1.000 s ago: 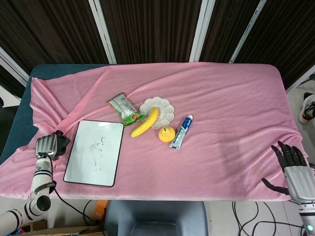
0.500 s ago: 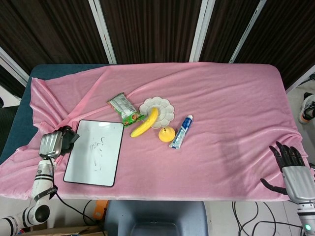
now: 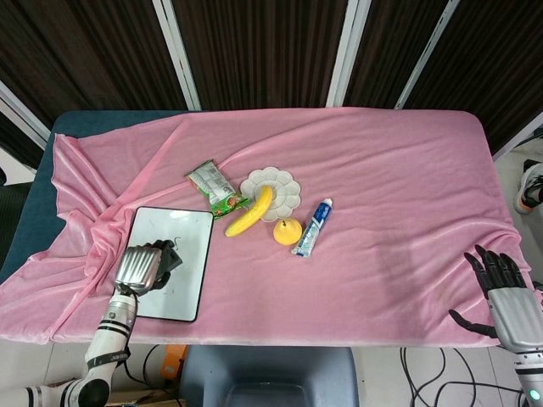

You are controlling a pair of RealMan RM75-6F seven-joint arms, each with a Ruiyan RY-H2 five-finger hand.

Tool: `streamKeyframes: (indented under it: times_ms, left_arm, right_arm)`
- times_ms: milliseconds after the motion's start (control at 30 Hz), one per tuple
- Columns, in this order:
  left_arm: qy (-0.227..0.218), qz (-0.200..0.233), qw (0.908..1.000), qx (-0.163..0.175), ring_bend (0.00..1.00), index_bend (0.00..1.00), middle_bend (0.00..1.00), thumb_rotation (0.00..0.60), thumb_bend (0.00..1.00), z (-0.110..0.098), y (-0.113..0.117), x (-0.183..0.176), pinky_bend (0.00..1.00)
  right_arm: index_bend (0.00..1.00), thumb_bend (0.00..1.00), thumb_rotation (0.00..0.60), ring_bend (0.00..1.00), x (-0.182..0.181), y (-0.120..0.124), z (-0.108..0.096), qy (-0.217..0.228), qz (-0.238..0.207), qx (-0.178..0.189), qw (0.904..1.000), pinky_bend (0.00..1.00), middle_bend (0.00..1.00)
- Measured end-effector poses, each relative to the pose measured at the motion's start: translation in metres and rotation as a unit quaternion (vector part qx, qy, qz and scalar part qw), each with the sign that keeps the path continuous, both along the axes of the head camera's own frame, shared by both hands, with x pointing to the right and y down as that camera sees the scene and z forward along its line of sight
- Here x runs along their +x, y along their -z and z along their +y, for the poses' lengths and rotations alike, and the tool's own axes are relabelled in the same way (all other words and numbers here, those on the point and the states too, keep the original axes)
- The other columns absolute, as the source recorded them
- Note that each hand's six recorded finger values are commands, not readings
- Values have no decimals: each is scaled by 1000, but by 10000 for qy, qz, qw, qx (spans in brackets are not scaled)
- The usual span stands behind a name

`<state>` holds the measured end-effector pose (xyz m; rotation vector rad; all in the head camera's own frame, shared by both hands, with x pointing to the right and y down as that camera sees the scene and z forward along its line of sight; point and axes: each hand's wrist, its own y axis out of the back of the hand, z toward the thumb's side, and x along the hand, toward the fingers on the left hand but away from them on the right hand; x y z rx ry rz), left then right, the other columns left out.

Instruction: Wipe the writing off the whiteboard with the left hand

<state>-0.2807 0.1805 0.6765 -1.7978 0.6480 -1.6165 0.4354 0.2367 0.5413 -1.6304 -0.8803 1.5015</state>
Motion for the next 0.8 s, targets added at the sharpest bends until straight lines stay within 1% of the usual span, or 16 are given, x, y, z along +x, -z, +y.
streamKeyframes:
  times_ms: [100, 267, 467, 800]
  left_arm:
    - [-101, -19, 9999, -123, 708, 613, 648, 600, 774, 4, -5, 17, 953]
    - [-60, -206, 9995, -220, 708, 613, 648, 600, 776, 5, -23, 29, 953]
    - [146, -409, 9989, -158, 708, 613, 648, 600, 775, -7, -38, 29, 953]
    - [522, -578, 9968, -156, 708, 613, 649, 600, 776, -25, -55, 17, 953]
  right_arm:
    - [0, 337, 600, 0, 0, 1, 1, 17, -30, -12, 10000, 4, 0]
    - [0, 337, 600, 0, 1, 3, 1, 20, -62, 3, 10000, 4, 0]
    - [0, 337, 600, 0, 1, 3, 0, 16, -65, -6, 10000, 4, 0]
    - [0, 337, 600, 0, 2, 5, 0, -17, -91, 17, 10000, 4, 0]
